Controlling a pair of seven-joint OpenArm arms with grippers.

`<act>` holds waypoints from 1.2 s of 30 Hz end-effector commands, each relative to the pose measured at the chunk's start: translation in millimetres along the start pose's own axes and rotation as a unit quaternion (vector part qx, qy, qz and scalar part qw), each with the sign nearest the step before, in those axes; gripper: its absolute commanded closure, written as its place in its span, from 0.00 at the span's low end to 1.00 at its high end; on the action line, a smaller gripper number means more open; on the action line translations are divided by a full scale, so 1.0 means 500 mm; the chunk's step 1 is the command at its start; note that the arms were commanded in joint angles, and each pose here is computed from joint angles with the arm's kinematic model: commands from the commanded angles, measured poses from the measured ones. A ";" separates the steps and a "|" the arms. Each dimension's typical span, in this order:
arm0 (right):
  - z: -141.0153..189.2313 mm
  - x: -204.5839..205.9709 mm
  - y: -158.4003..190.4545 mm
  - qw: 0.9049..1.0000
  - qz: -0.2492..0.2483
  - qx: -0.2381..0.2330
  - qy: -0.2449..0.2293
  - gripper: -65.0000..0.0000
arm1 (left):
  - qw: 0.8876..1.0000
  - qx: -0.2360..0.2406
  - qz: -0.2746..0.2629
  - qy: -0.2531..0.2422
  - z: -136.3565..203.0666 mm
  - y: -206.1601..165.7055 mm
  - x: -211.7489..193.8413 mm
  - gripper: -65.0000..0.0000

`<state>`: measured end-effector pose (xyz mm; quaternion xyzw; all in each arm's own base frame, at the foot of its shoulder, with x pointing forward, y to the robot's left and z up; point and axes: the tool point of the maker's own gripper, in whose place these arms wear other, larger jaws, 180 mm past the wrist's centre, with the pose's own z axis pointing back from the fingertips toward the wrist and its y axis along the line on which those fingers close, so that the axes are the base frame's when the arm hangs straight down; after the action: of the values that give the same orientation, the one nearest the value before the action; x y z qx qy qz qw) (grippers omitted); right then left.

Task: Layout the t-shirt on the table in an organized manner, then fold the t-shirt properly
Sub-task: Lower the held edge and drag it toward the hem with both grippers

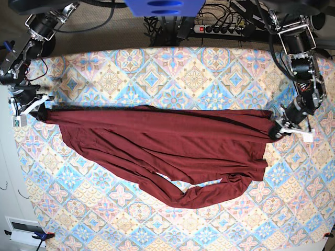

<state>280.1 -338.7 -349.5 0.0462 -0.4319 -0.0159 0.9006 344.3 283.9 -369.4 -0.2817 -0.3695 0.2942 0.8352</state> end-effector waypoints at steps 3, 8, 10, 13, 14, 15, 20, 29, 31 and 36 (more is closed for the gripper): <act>0.007 0.028 -0.015 1.000 0.002 -0.005 -0.022 1.00 | 0.999 0.010 -0.051 0.004 -0.008 -0.014 0.008 1.00; 0.010 -0.010 -0.018 1.000 -0.004 -0.004 0.001 0.99 | 0.997 0.027 -0.076 0.021 -0.015 -0.006 -0.008 1.00; 0.014 -0.025 -0.018 1.000 -0.004 -0.005 0.009 0.97 | 0.995 0.029 -0.085 0.031 -0.019 -0.007 -0.018 0.96; 0.021 -0.046 -0.019 1.000 -0.004 -0.006 0.022 0.85 | 0.993 0.034 -0.104 0.050 -0.019 -0.005 -0.029 0.77; 0.022 -0.051 -0.019 1.000 -0.004 -0.006 0.025 0.78 | 0.992 0.035 -0.109 0.056 -0.020 -0.004 -0.035 0.69; 0.022 -0.051 -0.019 1.000 -0.004 -0.006 0.025 0.71 | 0.991 0.034 -0.113 0.061 -0.022 -0.006 -0.040 0.62; 0.025 -0.053 -0.022 0.999 -0.001 -0.008 0.032 0.55 | 0.993 0.026 -0.098 0.062 0.008 0.006 -0.035 0.40; 0.024 -0.062 -0.022 0.999 -0.002 -0.008 0.042 0.56 | 0.996 0.027 -0.080 0.030 0.111 0.039 -0.008 0.39; 0.024 -0.060 -0.022 0.999 -0.002 -0.008 0.041 0.56 | 0.996 0.029 -0.083 0.031 0.125 0.042 -0.016 0.39; 0.023 -0.062 -0.020 0.999 -0.003 -0.006 0.042 0.56 | 0.996 0.025 -0.071 0.050 0.132 0.047 -0.070 0.39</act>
<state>242.5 -340.9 -383.1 0.0492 -0.3699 -0.0263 0.9274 257.4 289.6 -376.9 -0.2451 -0.3166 0.2361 0.8854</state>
